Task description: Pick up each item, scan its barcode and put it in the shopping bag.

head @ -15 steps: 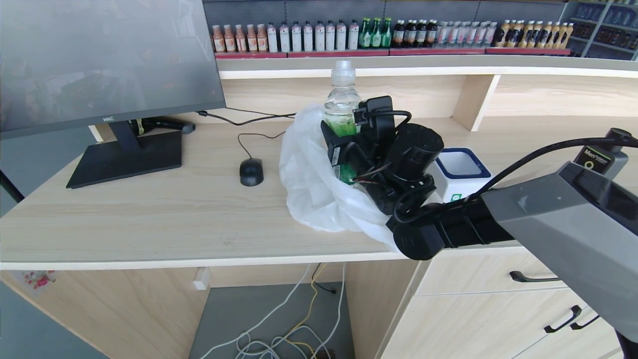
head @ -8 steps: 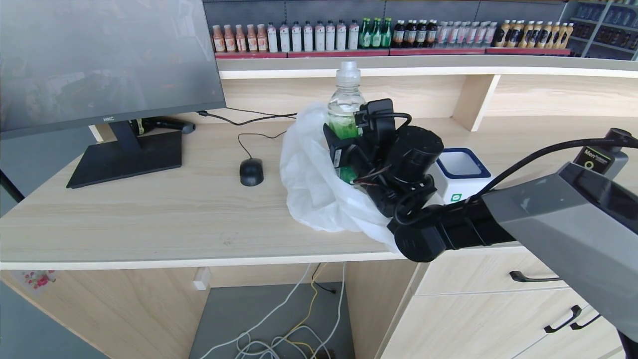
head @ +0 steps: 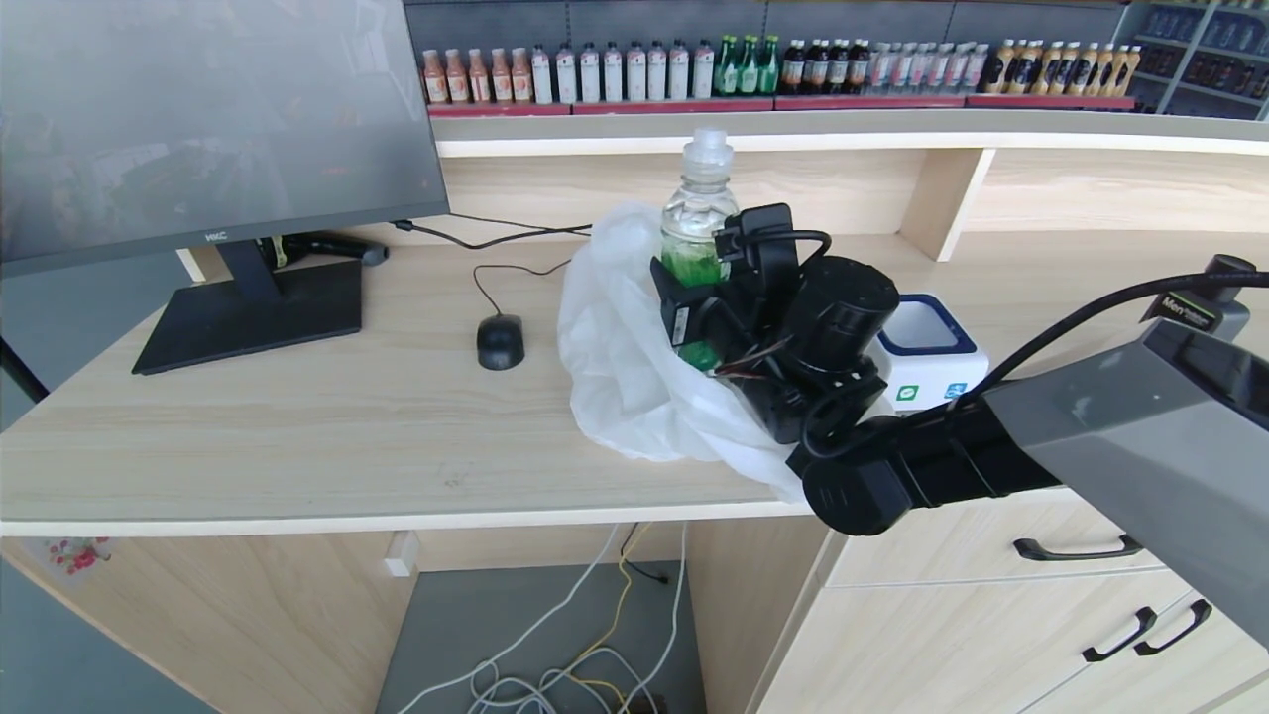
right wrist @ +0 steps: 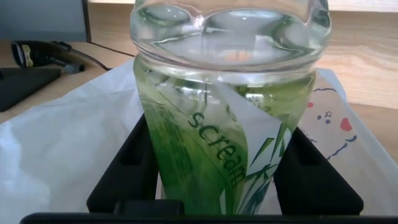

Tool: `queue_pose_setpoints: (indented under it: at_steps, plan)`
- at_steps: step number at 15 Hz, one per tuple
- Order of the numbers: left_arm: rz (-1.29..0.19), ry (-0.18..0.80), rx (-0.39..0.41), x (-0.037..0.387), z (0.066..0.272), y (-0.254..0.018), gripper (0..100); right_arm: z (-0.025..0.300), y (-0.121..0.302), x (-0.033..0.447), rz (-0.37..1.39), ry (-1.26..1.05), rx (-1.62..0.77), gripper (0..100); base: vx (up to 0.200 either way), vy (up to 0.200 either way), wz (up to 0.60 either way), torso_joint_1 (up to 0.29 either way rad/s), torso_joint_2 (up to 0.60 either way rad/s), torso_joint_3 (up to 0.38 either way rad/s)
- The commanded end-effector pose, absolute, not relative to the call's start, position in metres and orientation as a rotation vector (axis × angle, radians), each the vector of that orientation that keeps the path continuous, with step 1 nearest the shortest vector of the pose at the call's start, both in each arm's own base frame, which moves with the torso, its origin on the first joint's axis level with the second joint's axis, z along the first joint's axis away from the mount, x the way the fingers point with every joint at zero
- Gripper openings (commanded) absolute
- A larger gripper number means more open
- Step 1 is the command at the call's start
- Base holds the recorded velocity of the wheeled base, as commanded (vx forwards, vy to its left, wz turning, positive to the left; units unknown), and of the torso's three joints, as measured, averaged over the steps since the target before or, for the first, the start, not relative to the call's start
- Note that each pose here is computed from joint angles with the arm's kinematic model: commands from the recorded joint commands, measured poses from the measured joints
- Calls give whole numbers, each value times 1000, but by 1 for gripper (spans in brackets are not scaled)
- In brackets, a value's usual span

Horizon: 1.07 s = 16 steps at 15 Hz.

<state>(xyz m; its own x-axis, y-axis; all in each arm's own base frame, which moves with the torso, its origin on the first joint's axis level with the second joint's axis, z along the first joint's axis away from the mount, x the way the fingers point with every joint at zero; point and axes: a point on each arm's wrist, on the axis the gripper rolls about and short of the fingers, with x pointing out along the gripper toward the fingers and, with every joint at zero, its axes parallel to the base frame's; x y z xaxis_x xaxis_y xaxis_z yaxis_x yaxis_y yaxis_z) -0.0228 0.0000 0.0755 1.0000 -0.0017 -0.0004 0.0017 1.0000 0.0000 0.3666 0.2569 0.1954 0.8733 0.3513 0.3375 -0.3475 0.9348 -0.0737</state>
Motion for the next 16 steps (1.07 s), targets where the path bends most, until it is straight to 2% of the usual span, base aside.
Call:
queue_pose_setpoints:
  at_steps: [1,3,4,10,16]
  plan:
    - [-2,0,0,-23,75,0,100,199,256,365,365,-362,-8,0,0,0,0,0,0,0]
    - [-2,0,0,-23,75,0,100,200,256,365,365,-363,-4,0,0,0,0,0,0,0]
    - [-2,0,0,-23,75,0,100,200,256,365,366,-363,-4,100,0,0,0,0,0,0]
    - [-2,0,0,-23,75,0,100,209,252,358,369,-376,5,100,0,0,0,0,0,0]
    - [-2,0,0,-23,75,0,100,226,232,330,371,-397,14,100,0,0,0,0,0,0]
